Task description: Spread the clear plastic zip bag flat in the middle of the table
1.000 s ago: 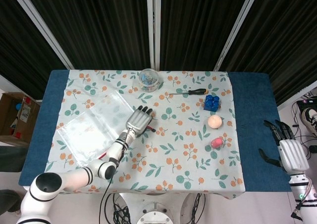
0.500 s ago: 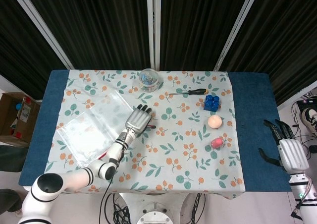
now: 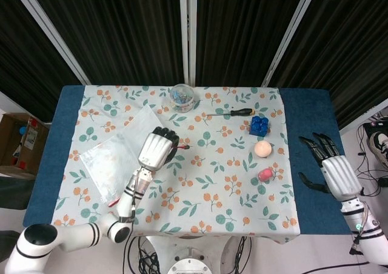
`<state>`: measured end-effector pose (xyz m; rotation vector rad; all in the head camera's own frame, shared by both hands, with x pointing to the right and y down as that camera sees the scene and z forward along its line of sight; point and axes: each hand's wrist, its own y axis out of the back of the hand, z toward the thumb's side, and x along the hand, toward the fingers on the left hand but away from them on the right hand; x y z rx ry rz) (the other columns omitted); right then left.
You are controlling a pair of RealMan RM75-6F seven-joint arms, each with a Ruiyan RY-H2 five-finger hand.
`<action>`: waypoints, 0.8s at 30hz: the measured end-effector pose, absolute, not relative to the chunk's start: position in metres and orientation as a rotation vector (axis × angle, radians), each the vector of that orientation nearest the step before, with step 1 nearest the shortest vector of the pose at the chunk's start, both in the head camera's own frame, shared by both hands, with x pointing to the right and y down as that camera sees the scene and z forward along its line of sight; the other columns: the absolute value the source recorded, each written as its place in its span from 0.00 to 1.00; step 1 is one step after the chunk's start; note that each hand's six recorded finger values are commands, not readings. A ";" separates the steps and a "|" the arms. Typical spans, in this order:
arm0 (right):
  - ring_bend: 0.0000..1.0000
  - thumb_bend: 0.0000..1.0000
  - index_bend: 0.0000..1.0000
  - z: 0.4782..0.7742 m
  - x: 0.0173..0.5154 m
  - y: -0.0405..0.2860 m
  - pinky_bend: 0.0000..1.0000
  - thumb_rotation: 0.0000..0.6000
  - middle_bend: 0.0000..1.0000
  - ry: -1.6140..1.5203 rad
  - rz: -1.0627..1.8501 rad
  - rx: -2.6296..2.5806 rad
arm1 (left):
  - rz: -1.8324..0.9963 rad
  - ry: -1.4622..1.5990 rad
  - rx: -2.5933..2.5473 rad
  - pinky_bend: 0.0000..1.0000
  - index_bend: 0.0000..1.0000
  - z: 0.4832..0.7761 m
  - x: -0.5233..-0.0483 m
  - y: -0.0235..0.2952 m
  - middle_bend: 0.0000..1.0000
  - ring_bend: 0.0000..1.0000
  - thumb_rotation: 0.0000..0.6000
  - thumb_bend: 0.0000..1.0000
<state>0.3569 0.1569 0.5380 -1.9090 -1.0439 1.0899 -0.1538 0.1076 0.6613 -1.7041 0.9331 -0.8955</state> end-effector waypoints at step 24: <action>0.00 0.24 0.18 0.548 0.098 0.080 0.00 1.00 0.16 -0.469 0.705 -2.149 | -0.726 1.098 -1.458 0.47 0.76 0.574 -0.204 0.174 0.65 0.53 1.00 0.49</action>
